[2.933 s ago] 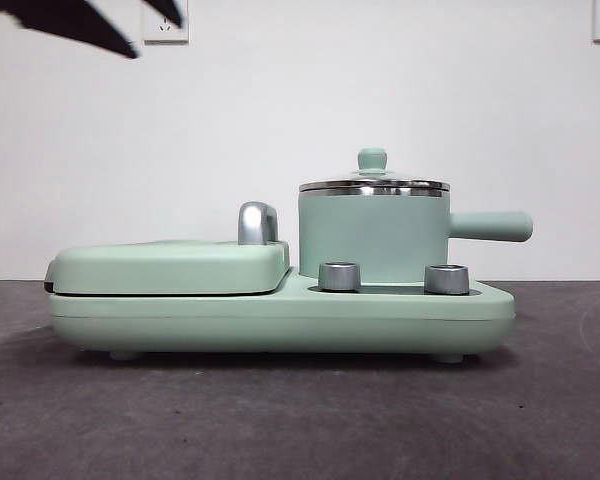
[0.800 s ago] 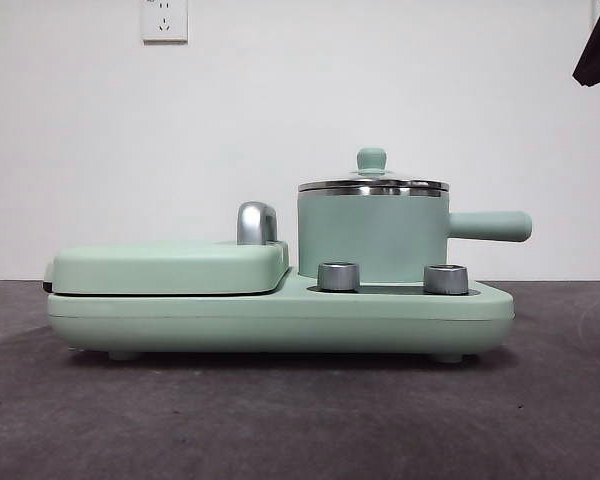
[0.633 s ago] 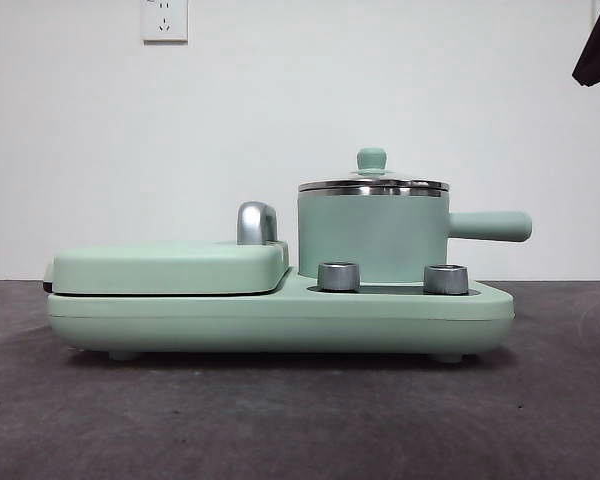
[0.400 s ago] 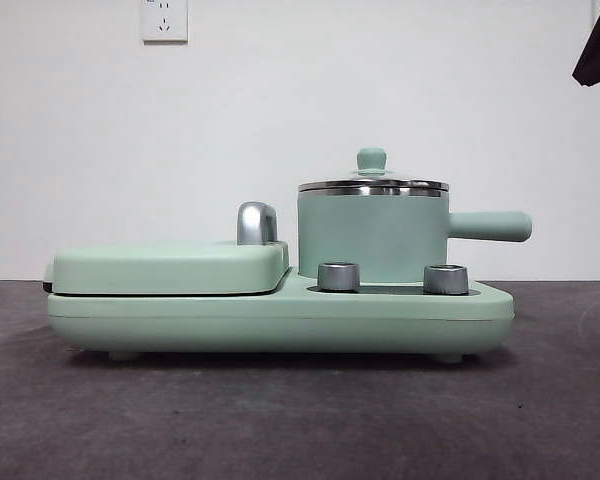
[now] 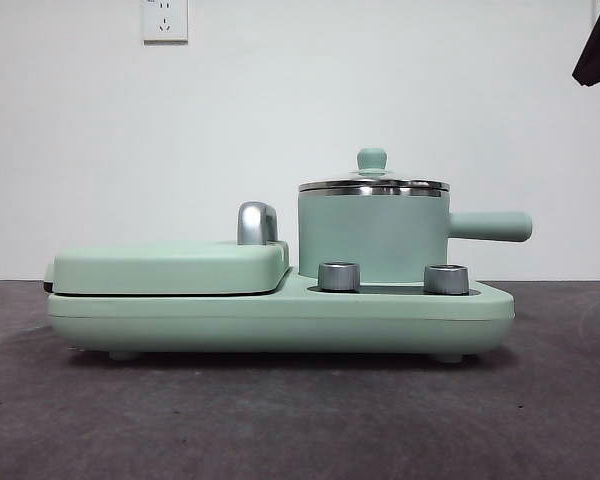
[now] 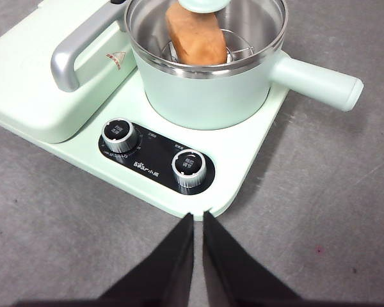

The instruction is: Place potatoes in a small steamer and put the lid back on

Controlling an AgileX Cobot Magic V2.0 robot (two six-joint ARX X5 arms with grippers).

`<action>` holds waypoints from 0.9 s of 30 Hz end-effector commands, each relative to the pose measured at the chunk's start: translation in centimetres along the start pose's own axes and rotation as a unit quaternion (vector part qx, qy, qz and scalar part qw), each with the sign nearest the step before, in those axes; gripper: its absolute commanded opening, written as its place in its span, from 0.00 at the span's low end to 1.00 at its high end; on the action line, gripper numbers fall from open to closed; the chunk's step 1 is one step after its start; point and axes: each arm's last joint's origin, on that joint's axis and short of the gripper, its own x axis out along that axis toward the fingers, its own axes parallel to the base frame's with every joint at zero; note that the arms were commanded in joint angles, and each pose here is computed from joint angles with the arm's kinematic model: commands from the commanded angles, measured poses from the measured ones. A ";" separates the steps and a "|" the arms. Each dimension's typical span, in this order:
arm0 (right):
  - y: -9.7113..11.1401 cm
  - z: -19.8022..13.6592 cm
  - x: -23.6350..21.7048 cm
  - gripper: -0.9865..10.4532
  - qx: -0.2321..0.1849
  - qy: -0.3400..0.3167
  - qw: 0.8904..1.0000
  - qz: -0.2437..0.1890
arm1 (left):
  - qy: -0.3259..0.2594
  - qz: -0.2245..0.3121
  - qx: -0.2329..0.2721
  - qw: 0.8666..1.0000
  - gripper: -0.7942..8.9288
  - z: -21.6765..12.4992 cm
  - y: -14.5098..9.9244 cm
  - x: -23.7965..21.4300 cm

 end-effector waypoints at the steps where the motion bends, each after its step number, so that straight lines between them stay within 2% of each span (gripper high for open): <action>1: 0.1 0.2 0.0 0.10 0.002 -0.005 1.000 0.003 | 0.002 0.001 0.000 1.000 0.09 -0.5 0.0 0.2; 4: -0.2 0.1 0.1 0.10 -0.059 -0.009 0.998 -0.017 | 0.002 0.001 0.000 1.000 0.09 -0.5 0.0 0.2; 6: -0.7 -0.6 0.0 0.10 -0.075 -0.037 0.996 -0.031 | 0.002 0.001 0.000 1.000 0.09 -0.5 0.0 0.2; 8: -1.6 -2.3 0.2 0.10 -0.064 -0.080 0.993 -0.057 | 0.002 0.001 0.000 1.000 0.09 -0.5 0.0 0.2; 12: -3.1 -7.1 0.8 0.10 -0.011 -0.160 0.981 -0.109 | 0.002 0.001 0.000 1.000 0.09 -0.5 0.0 0.2; 15: -3.8 -10.4 1.5 0.10 -0.002 -0.197 0.970 -0.141 | 0.002 0.001 0.000 1.000 0.09 -0.5 0.0 0.2; 23: -4.9 -15.0 3.1 0.10 0.013 -0.222 0.956 -0.191 | 0.002 0.001 0.000 1.000 0.09 -0.5 0.0 0.2; 27: -5.1 -15.3 3.0 0.10 0.015 -0.207 0.957 -0.202 | 0.002 0.001 0.000 1.000 0.09 -0.5 0.0 0.2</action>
